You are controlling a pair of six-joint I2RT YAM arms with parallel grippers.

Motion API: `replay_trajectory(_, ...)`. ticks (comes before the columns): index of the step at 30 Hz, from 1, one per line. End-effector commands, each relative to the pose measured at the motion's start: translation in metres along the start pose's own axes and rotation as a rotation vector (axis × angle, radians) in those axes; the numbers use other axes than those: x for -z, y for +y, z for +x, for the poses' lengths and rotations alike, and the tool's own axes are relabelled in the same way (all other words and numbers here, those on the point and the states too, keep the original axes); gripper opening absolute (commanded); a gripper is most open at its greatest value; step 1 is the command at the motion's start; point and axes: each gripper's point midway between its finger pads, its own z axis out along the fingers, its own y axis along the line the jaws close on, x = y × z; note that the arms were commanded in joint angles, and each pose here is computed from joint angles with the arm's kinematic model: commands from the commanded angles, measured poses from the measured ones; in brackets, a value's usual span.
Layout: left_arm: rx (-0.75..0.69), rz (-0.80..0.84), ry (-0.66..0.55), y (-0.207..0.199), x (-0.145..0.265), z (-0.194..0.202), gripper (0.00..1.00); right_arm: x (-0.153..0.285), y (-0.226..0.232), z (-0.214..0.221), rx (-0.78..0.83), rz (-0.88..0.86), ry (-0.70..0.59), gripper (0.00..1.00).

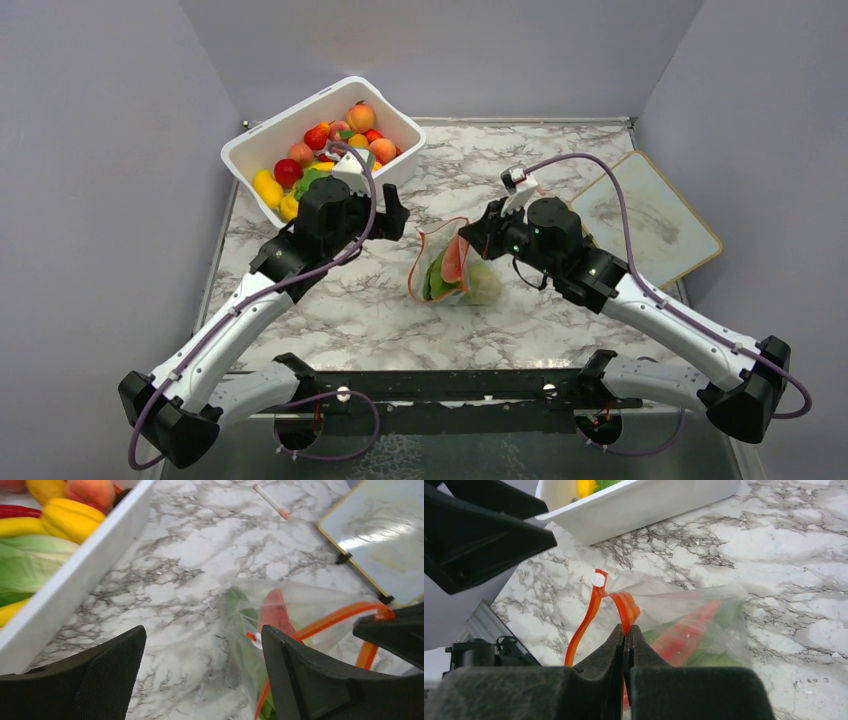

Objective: Place the food in the zip-top bag and seal the zipper
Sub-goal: Pick up the fake fruit from the bin.

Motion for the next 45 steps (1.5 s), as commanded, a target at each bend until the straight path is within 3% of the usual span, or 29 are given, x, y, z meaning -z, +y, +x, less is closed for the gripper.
replay_trajectory(1, -0.108, -0.255, -0.050, 0.043, 0.010, -0.028, 0.93, 0.006, 0.021, -0.012, -0.013, -0.101, -0.038, 0.01)
replay_trajectory(9, -0.126, -0.461, -0.035, 0.103, -0.009, -0.058, 0.97, 0.005, 0.029, -0.003, -0.015, -0.156, -0.005, 0.01)
replay_trajectory(16, -0.102, -0.647, -0.016, 0.193, -0.022, -0.085, 0.95, 0.001, 0.033, -0.002, 0.001, -0.169, 0.017, 0.01)
replay_trajectory(29, -0.015, -0.677, 0.023, 0.283, -0.066, -0.093, 0.81, 0.003, 0.035, 0.000, 0.003, -0.185, 0.022, 0.01)
replay_trajectory(34, 0.017, -0.697, 0.050, 0.319, -0.076, -0.086, 0.80, 0.003, 0.031, -0.001, 0.005, -0.164, 0.021, 0.01)
replay_trajectory(45, 0.032, -0.682, 0.105, 0.368, -0.092, -0.067, 0.72, -0.001, 0.029, 0.004, 0.004, -0.151, 0.041, 0.01)
